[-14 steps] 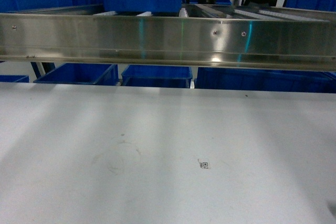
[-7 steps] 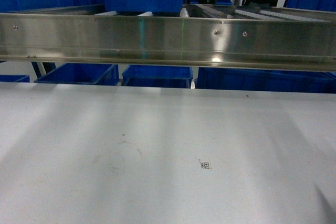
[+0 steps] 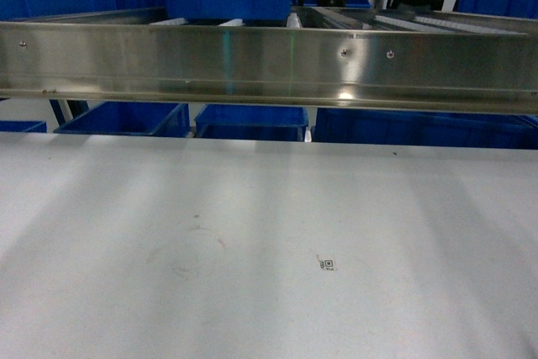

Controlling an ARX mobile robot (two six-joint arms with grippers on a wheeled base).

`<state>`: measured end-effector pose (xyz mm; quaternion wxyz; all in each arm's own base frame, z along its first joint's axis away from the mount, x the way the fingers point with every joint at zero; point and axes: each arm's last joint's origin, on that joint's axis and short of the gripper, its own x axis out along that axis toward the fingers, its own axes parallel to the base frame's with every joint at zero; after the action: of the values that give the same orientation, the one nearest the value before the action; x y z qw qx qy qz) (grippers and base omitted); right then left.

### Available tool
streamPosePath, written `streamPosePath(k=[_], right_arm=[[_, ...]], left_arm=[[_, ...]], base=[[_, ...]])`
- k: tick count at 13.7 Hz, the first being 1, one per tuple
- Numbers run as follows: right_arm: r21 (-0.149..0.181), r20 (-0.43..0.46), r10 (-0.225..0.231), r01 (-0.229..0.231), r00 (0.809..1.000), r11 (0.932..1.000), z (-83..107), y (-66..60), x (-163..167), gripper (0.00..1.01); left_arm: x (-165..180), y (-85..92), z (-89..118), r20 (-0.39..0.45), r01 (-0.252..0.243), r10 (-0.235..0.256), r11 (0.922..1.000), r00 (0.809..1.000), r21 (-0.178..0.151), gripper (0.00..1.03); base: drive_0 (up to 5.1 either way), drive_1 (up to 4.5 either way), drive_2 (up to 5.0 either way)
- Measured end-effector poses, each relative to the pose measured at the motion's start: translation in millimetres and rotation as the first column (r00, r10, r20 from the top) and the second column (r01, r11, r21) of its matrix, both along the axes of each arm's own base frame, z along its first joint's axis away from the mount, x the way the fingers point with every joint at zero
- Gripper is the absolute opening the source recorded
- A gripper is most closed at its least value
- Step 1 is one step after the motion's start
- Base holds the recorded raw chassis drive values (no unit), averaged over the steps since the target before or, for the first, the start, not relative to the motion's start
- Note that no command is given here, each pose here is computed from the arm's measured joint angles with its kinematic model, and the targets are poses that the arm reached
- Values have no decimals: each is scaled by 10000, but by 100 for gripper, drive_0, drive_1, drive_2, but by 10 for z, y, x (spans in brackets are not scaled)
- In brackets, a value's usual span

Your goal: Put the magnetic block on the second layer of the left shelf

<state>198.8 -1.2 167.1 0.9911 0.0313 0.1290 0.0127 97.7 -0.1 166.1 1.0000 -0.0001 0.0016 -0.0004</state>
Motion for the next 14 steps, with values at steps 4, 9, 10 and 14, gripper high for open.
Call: streamPosePath(k=[4, 9, 10, 14], right_arm=[[-369, 432, -408, 424, 9982, 9984, 117, -15, -86, 33], [-363, 431, -378, 394, 9984, 9986, 117, -13, -86, 33], [-359, 435, -379, 395, 9983, 9986, 117, -13, -86, 33], [-362, 443, -374, 391, 9983, 9986, 118, -13, -86, 33]], left_arm=[[0, 0, 0, 0, 0, 0, 10000, 10000, 0, 98], [0, 0, 0, 0, 0, 0, 10000, 10000, 0, 98], [0, 0, 0, 0, 0, 0, 10000, 10000, 0, 98], [0, 1, -1, -11, -8, 8, 10000, 10000, 0, 98]], base=[[0, 0, 0], [0, 0, 0], [0, 0, 0], [0, 0, 0]])
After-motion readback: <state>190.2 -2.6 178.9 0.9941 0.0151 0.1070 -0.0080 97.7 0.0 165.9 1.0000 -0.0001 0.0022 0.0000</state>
